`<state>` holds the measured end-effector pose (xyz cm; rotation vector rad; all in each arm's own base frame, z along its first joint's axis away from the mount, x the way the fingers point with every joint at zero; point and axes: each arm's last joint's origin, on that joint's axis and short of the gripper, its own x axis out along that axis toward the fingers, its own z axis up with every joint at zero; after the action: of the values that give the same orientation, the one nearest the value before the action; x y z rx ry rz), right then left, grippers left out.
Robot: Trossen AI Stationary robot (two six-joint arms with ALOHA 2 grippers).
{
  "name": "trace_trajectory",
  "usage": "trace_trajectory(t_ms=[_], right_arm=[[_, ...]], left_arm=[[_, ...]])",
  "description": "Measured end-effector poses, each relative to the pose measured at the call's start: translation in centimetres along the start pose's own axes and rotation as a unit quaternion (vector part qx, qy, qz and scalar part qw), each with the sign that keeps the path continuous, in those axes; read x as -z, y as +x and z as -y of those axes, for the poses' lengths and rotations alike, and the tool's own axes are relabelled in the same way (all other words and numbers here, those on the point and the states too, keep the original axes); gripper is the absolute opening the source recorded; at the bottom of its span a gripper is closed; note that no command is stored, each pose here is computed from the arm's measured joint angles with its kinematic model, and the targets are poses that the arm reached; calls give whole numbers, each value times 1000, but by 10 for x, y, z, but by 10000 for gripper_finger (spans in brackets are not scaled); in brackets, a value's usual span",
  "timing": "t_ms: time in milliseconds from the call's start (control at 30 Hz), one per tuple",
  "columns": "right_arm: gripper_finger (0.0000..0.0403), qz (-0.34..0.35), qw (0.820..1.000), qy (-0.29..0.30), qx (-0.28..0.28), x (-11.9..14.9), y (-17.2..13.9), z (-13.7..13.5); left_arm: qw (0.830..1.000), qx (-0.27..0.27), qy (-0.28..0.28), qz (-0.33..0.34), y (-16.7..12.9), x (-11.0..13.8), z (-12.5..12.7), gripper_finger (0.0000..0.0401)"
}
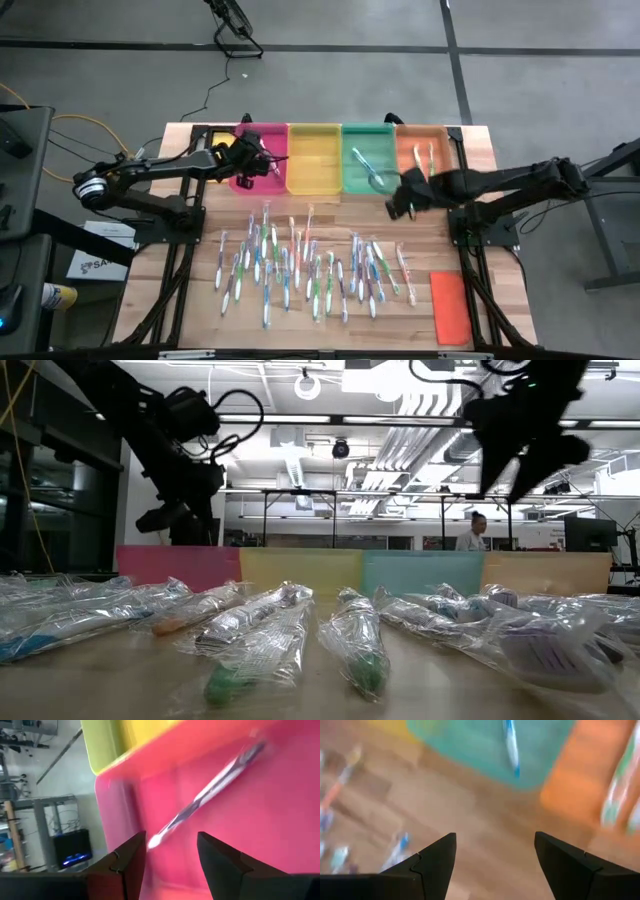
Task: Pick & Place Toothbrushes
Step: Put the orange toothbrush into the yellow bin
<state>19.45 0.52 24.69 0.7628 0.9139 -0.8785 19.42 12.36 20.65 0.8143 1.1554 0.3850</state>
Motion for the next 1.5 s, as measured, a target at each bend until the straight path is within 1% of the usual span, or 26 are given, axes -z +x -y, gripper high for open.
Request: trace_trajectory(t_ms=[133,300,467,633,733,900,1000,1200,1367,1500], right_arm=[[263,-22,1000,18,-4,28,-1,-10],[263,-42,999,21,1,60,0,-22],[263,-72,997,32,22,87,5,-29],[263,-121,989,60,55,118,8,-32],[263,-145,984,73,73,138,7,-32],[263,-146,981,104,75,160,-1,-27],[263,-140,981,116,63,163,-3,-28],[263,-125,987,99,34,153,3,-36],[258,-116,989,78,40,140,12,-40],[246,-121,989,55,67,136,26,-43]], left_arm=[[999,-8,-26,46,-18,-4,-2,170],[996,-15,-30,82,-34,-10,0,170],[994,-6,-25,103,-42,-12,13,170],[992,7,-37,124,-48,-10,24,170],[990,7,-34,139,-53,-10,29,170],[988,-1,-37,150,-58,-6,31,170],[988,-3,-39,151,-59,-4,32,170],[988,-3,-38,151,-55,-3,36,170],[988,2,-43,148,-53,-1,40,170],[987,2,-47,151,-53,-1,40,170]])
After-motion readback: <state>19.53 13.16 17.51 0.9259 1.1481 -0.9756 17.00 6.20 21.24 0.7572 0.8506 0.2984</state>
